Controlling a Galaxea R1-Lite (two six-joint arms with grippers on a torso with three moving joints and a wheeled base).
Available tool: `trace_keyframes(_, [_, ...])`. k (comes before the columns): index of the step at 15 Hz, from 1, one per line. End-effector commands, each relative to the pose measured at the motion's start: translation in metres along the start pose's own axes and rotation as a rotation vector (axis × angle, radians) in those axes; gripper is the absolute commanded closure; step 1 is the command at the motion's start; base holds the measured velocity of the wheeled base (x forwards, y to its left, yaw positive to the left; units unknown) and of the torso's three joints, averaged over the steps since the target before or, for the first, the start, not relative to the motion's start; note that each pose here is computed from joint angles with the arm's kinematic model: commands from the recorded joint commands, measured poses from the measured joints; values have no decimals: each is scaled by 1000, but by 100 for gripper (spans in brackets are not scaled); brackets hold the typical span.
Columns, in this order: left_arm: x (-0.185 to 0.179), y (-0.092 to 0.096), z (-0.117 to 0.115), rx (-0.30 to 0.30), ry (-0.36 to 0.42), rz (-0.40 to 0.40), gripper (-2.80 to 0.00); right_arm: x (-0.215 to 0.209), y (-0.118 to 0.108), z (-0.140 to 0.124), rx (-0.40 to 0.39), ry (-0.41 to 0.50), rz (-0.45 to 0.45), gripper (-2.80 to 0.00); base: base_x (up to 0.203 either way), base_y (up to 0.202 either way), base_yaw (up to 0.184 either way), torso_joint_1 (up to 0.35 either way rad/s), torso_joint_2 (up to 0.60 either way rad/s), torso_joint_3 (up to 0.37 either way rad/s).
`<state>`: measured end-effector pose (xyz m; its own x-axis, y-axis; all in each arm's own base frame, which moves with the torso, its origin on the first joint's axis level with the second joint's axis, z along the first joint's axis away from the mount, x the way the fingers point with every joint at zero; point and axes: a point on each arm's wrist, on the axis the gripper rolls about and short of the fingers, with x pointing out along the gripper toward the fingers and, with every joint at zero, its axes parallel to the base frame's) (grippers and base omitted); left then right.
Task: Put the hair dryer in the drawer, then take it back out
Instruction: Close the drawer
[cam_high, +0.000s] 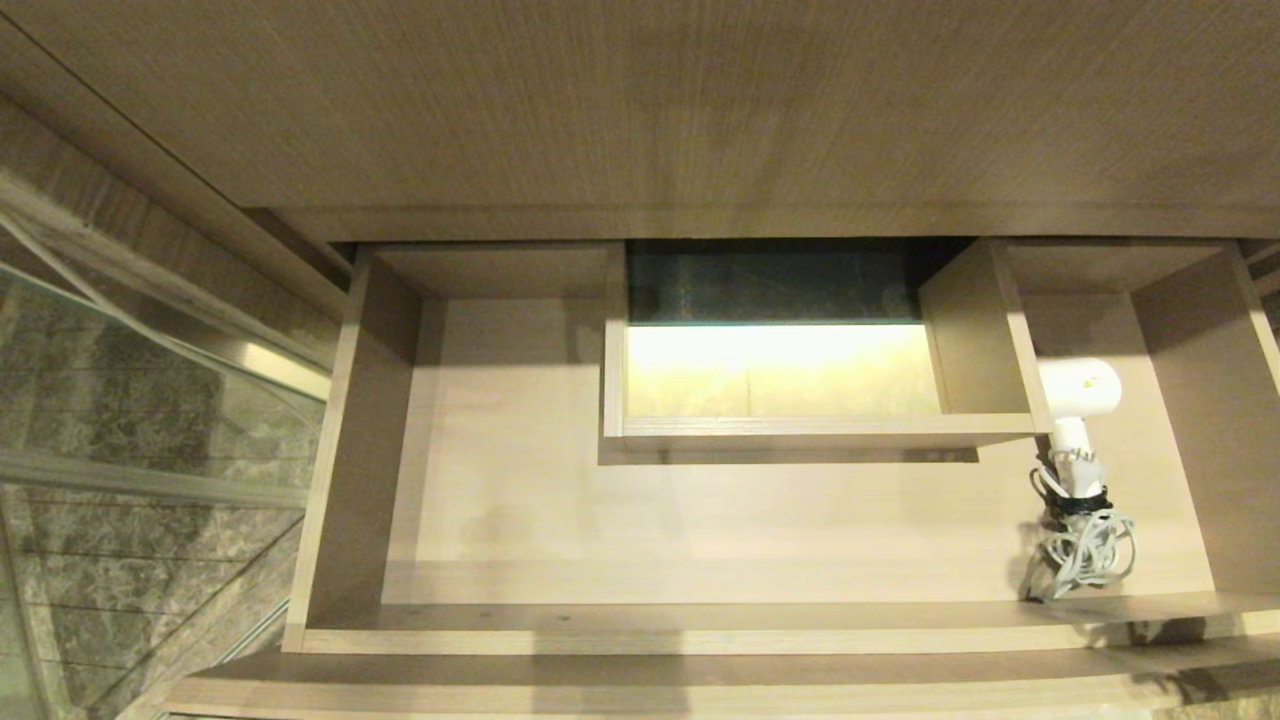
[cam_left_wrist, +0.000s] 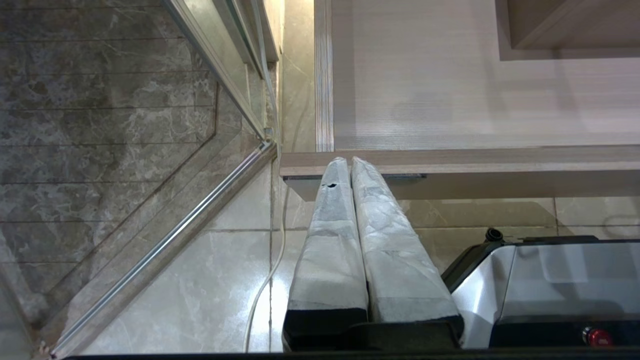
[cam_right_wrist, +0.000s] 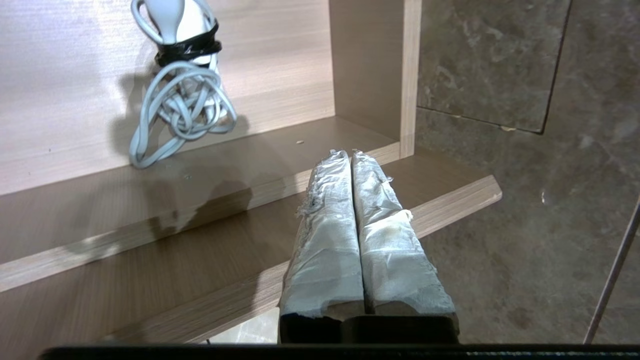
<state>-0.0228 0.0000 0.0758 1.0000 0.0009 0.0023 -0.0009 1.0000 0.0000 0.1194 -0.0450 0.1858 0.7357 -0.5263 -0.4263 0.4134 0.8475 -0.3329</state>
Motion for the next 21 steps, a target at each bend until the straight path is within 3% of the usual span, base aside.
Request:
trace_keyframes(1, [0, 0, 0, 0, 1, 1, 0, -1, 0, 0, -1, -6, -2, 0, 0, 0, 0, -12, 32, 30])
trace_keyframes(21, [0, 0, 0, 0, 1, 1, 0, 2, 1, -1, -7, 5, 1, 0, 0, 0, 0, -8, 4, -1])
